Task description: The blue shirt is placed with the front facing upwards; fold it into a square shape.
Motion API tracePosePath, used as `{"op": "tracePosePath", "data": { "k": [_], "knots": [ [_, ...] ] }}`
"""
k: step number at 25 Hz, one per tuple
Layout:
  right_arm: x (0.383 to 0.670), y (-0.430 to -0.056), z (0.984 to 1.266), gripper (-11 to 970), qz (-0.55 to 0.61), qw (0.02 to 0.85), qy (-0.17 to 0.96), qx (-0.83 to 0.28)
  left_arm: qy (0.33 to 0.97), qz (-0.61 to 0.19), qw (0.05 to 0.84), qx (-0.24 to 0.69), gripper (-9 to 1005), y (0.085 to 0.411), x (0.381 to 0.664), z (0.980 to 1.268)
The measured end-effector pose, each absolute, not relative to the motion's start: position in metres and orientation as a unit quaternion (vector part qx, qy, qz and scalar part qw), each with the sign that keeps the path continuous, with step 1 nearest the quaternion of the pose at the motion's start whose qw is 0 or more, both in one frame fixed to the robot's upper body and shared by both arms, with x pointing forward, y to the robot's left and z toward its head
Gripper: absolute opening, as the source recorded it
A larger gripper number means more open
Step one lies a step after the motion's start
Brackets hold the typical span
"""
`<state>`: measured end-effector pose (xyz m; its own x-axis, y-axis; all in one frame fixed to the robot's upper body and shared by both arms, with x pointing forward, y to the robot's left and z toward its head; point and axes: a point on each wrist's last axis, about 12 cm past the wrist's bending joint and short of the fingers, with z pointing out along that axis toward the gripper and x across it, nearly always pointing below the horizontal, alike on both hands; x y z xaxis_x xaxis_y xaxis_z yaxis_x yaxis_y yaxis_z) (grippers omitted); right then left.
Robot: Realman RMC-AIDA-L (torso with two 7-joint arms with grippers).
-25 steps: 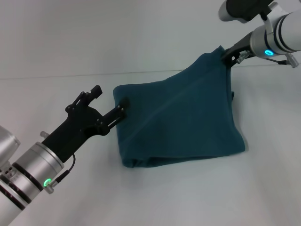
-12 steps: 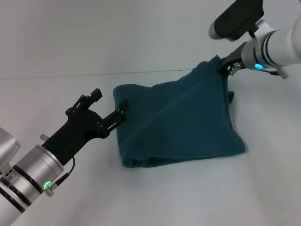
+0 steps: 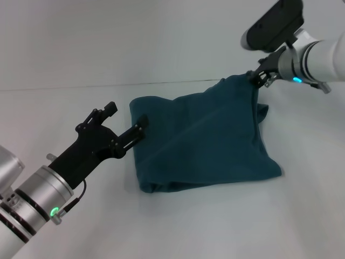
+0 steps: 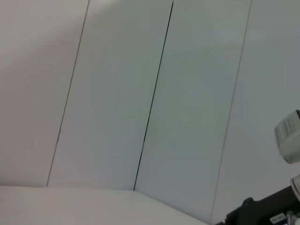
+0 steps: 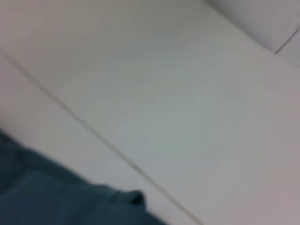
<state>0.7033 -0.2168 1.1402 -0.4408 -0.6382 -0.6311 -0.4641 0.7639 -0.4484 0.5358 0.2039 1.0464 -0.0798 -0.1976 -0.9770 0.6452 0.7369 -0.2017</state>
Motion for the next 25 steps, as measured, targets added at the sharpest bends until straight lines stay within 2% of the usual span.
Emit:
{"op": "tracePosePath", "data": {
  "k": [3, 9, 14, 19, 25],
  "knots": [
    [0.702, -0.225, 1.15, 417, -0.101, 0.437, 0.842, -0.298, 0.66, -0.321, 0.658, 0.17, 887, 0.204, 0.536, 1.047],
    [0.689, -0.239, 1.172, 550, -0.022, 0.497, 0.835, -0.234, 0.657, -0.318, 0.661, 0.176, 887, 0.203, 0.538, 1.048],
    [0.666, -0.256, 1.188, 660, 0.06, 0.552, 0.803, -0.214, 0.649, -0.316, 0.667, 0.183, 887, 0.201, 0.544, 1.054],
    [0.633, -0.282, 1.167, 825, 0.123, 0.569, 0.785, -0.214, 0.638, -0.305, 0.685, 0.175, 887, 0.207, 0.549, 1.061],
    [0.605, -0.279, 1.119, 824, 0.182, 0.56, 0.773, -0.236, 0.638, -0.296, 0.691, 0.168, 887, 0.212, 0.549, 1.061]
  ]
}}
